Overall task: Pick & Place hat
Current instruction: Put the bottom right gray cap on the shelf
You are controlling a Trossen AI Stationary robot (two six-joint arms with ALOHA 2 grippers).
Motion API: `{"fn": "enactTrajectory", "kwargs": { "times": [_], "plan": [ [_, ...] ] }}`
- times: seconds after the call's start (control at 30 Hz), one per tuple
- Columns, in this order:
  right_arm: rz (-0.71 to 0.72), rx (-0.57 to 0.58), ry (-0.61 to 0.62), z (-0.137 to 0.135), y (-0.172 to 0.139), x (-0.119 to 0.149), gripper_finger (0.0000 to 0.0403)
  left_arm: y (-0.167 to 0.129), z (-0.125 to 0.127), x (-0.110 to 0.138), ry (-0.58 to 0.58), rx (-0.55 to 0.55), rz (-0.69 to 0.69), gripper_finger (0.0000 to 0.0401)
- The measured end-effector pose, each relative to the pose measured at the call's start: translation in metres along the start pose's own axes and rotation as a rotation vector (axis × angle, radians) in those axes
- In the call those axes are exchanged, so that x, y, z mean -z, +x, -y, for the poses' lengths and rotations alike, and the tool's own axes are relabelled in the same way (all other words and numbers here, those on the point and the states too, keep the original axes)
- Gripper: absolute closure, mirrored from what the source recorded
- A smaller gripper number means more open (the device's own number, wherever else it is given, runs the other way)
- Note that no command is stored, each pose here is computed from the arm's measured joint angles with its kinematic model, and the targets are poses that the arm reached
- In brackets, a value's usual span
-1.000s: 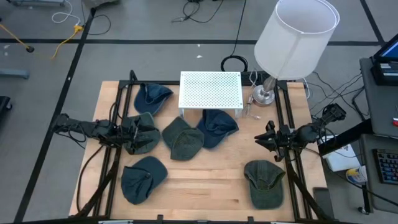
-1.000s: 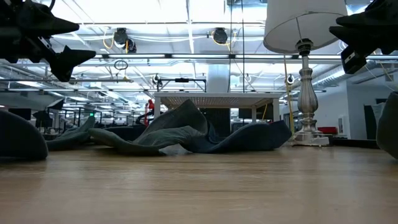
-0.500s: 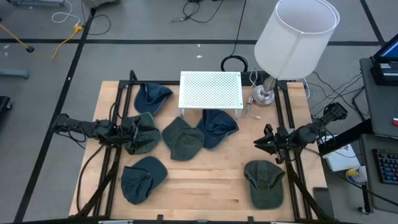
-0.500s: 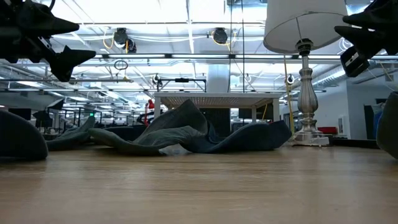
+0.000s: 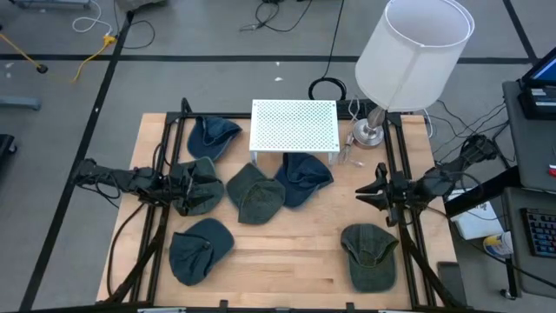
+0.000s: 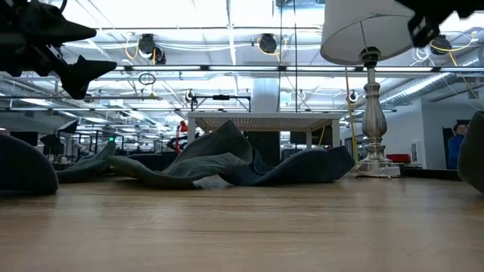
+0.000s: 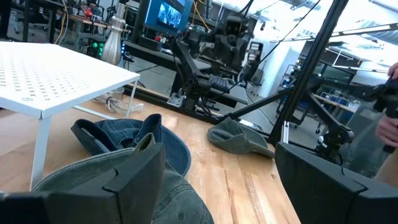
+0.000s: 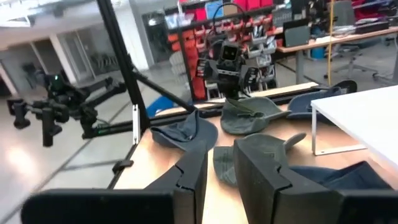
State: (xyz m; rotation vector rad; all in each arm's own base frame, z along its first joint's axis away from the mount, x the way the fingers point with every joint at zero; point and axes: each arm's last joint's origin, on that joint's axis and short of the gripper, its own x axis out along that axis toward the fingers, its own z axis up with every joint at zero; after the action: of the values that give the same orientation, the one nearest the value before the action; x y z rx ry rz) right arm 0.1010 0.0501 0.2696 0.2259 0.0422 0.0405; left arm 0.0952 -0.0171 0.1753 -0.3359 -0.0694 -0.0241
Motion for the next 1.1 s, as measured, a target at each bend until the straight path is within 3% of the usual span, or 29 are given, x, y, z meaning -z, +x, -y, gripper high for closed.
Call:
{"fn": "enactTrajectory", "kwargs": {
  "times": [0.17,0.6,0.87,1.1],
  "plan": [
    [-0.109,0.031,0.022,-0.012,0.007,-0.031,0.0303,0.0,0.0,0.0,0.0,0.0,0.001,0.0095],
    [-0.226,0.124,0.36,-0.042,0.034,-0.08,0.0173,0.0,0.0,0.0,0.0,0.0,0.001,0.0096],
    [-0.261,0.176,0.545,-0.062,0.05,-0.117,0.0163,0.0,0.0,0.0,0.0,0.0,0.0,0.0095],
    [-0.387,0.169,0.716,-0.082,0.062,-0.151,0.0168,0.0,0.0,0.0,0.0,0.0,0.0,0.0095]
  ]
}}
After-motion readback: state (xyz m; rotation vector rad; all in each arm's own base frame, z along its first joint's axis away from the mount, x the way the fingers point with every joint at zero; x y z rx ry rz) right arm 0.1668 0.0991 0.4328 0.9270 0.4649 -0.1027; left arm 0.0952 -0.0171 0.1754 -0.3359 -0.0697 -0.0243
